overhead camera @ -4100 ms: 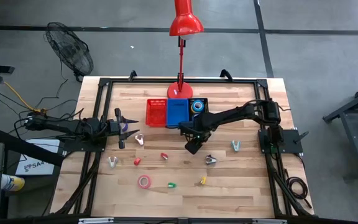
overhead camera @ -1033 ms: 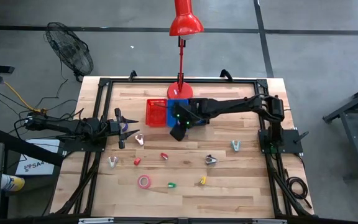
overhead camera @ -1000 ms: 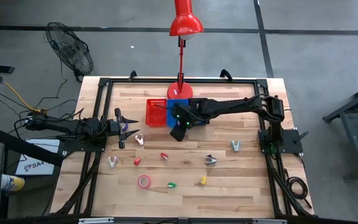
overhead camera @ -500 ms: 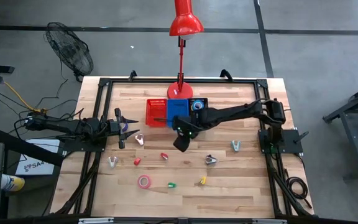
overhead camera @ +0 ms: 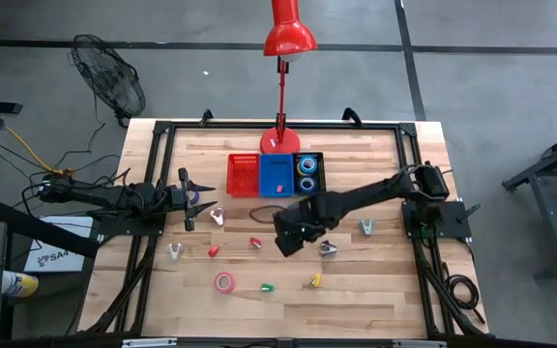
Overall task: Pick and place Stapler, Stapler remover, tape
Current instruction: Put the yellow stapler into the blue basket
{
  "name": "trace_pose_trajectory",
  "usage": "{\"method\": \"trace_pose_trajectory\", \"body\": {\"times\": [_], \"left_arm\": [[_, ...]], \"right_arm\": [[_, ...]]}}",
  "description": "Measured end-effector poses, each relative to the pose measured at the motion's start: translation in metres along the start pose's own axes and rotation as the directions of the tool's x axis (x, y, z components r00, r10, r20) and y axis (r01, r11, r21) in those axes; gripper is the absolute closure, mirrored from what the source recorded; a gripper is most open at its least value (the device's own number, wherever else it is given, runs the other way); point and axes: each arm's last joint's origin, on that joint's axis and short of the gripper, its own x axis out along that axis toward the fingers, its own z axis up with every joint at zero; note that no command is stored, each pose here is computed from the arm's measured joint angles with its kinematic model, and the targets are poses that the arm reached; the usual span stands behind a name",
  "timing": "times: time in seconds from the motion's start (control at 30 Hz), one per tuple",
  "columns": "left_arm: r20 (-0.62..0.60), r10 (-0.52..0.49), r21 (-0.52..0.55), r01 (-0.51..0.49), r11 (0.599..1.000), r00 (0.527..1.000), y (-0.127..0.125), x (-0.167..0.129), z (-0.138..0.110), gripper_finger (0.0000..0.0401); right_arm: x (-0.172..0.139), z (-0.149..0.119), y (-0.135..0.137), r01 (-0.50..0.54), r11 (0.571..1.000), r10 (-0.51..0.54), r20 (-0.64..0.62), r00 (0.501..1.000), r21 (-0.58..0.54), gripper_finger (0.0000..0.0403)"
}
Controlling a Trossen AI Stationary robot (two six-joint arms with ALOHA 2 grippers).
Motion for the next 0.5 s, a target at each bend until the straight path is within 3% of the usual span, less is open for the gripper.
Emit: {"method": "trace_pose_trajectory", "body": {"times": [0.5], "left_arm": [[0.001,0.0,0.0,0.0,1.0,1.0,0.0,0.0,0.0,0.0222]], "right_arm": [[0.006,-0.092,0.021,0.019,0.977,-0.067,0.222,0.973,0.211,0.0205]]}}
